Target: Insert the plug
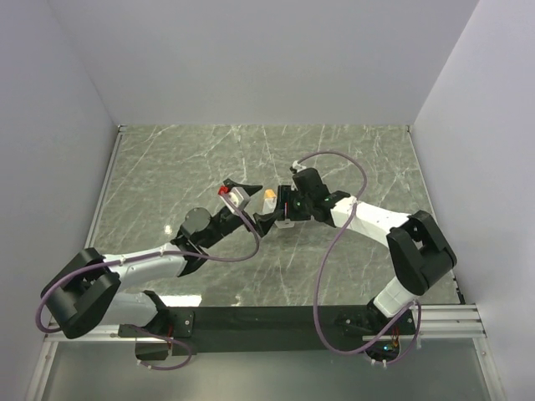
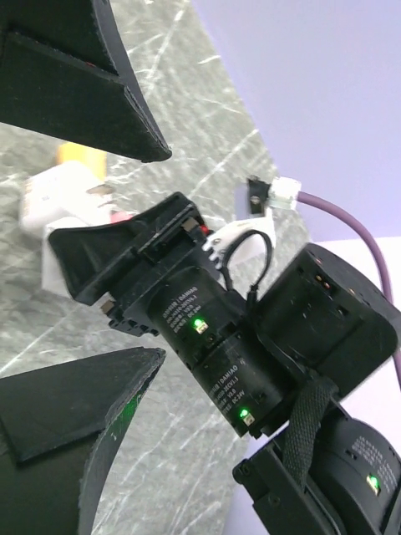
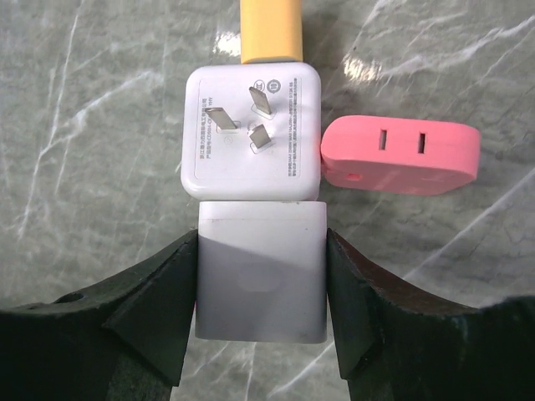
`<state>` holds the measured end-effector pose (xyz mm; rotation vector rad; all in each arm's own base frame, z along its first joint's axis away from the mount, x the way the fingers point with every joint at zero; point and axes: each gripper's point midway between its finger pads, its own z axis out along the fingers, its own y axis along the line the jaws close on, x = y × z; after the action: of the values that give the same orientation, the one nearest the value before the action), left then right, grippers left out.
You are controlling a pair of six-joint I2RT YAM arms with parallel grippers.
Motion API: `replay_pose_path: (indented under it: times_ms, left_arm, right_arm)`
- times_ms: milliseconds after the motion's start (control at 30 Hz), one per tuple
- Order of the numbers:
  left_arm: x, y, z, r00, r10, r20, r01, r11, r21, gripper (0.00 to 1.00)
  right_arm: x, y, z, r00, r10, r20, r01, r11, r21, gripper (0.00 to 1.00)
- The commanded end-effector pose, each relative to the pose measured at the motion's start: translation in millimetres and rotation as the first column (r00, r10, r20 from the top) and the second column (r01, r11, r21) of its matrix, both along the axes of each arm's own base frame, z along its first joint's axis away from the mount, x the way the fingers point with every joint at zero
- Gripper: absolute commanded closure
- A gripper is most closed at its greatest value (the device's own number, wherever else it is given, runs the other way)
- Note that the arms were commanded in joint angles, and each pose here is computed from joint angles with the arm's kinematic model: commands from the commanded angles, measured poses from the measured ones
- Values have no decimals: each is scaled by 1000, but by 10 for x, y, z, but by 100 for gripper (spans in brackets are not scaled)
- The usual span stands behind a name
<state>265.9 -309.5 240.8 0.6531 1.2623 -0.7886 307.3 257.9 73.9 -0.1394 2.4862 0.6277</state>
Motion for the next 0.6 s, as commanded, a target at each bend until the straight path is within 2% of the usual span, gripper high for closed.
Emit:
replay_pose_path:
  times_ms: [0, 133, 267, 433, 567]
  left_arm:
    - [6, 93, 147, 1000, 29, 1, -28, 997, -76, 2]
    - [43, 154, 100, 998, 54, -22, -55, 995, -84, 1]
    - [192, 282, 2, 985, 133, -108, -145, 983, -110, 0]
    - [405, 532, -136, 940, 229, -253, -272, 950, -151, 1]
    - [495, 687, -194, 906, 285, -313, -344, 927, -151, 1]
  right_arm:
    - [133, 3, -50, 997, -28, 77, 30, 999, -22, 100]
    - [146, 0, -112, 992, -48, 116, 56, 996, -69, 100]
    - [174, -4, -199, 986, -73, 149, 95, 985, -144, 100]
    - [213, -24, -302, 977, -112, 184, 156, 957, -243, 100]
    - [210, 23, -267, 972, -126, 198, 171, 957, -233, 96]
